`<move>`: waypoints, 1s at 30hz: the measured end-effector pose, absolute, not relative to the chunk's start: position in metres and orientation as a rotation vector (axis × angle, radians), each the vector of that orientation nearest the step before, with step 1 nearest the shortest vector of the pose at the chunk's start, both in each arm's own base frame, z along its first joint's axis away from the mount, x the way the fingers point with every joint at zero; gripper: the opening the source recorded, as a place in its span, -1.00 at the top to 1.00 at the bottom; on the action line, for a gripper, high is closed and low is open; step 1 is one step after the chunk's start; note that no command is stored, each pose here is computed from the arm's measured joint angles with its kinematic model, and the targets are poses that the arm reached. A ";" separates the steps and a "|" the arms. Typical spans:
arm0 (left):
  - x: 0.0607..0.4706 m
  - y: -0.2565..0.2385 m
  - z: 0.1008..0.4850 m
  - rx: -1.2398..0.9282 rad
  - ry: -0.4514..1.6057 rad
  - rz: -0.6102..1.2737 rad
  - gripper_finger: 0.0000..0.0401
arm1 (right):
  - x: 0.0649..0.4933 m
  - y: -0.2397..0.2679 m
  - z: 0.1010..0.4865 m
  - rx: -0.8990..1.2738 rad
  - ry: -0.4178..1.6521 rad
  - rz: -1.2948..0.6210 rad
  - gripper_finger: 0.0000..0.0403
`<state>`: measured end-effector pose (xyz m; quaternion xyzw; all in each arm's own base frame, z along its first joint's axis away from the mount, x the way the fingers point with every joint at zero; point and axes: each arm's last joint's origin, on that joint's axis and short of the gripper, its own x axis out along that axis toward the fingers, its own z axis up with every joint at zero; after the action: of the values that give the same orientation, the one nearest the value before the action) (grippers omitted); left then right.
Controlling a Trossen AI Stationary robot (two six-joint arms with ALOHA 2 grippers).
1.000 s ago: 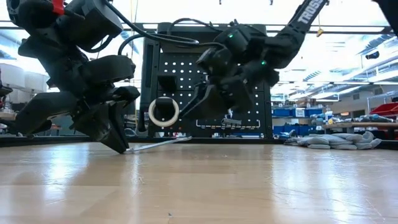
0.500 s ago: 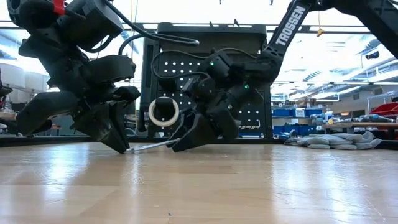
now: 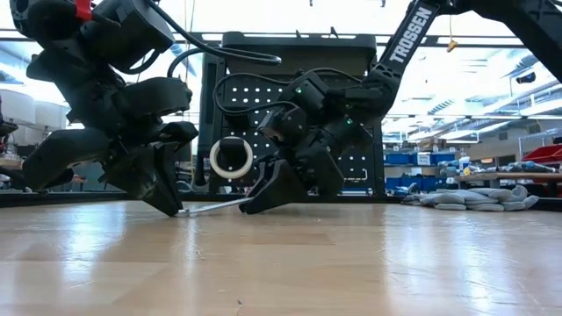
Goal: Hang tools onto peg board
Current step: Hang the silver wrench on the black pegboard
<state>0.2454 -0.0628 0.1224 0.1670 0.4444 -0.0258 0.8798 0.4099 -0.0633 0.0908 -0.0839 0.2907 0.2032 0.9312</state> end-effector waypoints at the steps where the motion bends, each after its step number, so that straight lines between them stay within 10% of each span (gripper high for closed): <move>1: 0.245 -0.063 0.122 0.348 0.926 -0.054 0.84 | 0.410 -0.063 0.091 -0.171 0.596 0.416 0.41; 30: 0.260 -0.059 0.146 0.265 0.870 0.340 0.84 | 0.386 -0.087 0.128 -0.183 0.803 0.170 0.41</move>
<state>0.2603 -0.0588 0.1459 0.1275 0.4182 0.1636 0.8844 0.3858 -0.0869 0.1277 -0.0888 0.3898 0.0825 0.9129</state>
